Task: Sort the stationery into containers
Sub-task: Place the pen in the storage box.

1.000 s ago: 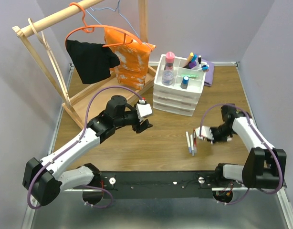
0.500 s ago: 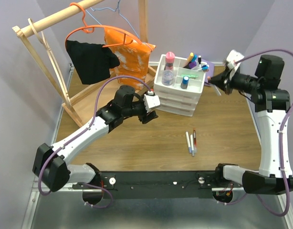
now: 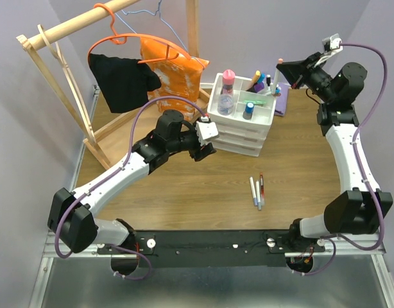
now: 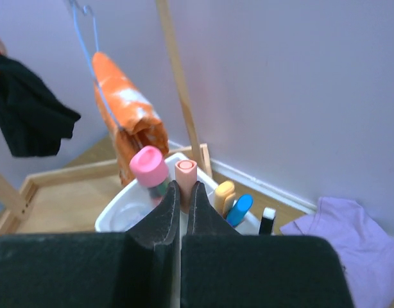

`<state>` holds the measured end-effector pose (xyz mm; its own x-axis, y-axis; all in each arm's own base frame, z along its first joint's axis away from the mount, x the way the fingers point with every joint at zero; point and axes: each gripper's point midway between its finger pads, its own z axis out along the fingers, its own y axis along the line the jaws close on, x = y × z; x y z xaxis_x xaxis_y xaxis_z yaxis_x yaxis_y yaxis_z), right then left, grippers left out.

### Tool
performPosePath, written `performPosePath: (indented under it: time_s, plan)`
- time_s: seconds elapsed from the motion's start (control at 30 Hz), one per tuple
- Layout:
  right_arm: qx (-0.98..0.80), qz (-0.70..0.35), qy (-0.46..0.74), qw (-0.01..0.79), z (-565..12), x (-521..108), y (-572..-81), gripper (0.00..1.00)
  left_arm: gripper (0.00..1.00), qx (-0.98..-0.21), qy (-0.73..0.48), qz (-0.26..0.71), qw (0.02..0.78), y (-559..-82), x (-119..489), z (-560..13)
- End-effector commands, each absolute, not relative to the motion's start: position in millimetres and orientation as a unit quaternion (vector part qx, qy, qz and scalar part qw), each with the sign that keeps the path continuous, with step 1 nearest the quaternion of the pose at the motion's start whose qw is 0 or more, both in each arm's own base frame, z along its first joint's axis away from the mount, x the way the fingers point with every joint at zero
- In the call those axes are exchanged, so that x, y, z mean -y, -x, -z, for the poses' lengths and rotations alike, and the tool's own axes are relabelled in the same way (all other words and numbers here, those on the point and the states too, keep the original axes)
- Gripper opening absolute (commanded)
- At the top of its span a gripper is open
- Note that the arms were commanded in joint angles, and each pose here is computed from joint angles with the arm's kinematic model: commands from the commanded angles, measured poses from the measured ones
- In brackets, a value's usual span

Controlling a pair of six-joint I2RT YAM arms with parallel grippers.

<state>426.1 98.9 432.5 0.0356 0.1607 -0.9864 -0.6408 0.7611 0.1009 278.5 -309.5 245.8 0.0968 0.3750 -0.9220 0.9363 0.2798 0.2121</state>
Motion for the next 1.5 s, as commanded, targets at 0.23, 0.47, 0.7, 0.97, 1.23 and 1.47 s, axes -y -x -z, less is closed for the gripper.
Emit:
performPosePath:
  time_s: [0.23,0.47,0.7,0.97,1.23,1.47]
  plan:
    - [-0.575,-0.260,0.118,0.767,-445.5,-86.4,-485.8,0.01,0.68,-0.623,-0.527,0.259,0.517,-290.7,310.1,-248.4]
    - [-0.593,-0.237,0.152,0.754,-411.3,-106.1,-500.2,0.01,0.68,-0.624,-0.522,0.261,0.520,-292.7,311.9,-245.4]
    - [-0.604,-0.210,0.163,0.751,-388.4,-115.8,-503.0,0.01,0.68,-0.628,-0.519,0.257,0.520,-292.9,309.6,-241.8]
    - [-0.616,-0.188,0.153,0.749,-373.5,-111.2,-507.9,0.01,0.68,-0.630,-0.516,0.262,0.518,-291.8,310.2,-238.6]
    - [-0.628,-0.167,0.121,0.750,-355.5,-98.7,-508.9,0.01,0.68,-0.631,-0.515,0.264,0.516,-291.9,310.8,-238.3]
    - [-0.638,-0.167,0.085,0.747,-346.7,-91.2,-509.2,0.04,0.68,-0.632,-0.515,0.262,0.517,-294.9,311.9,-240.1]
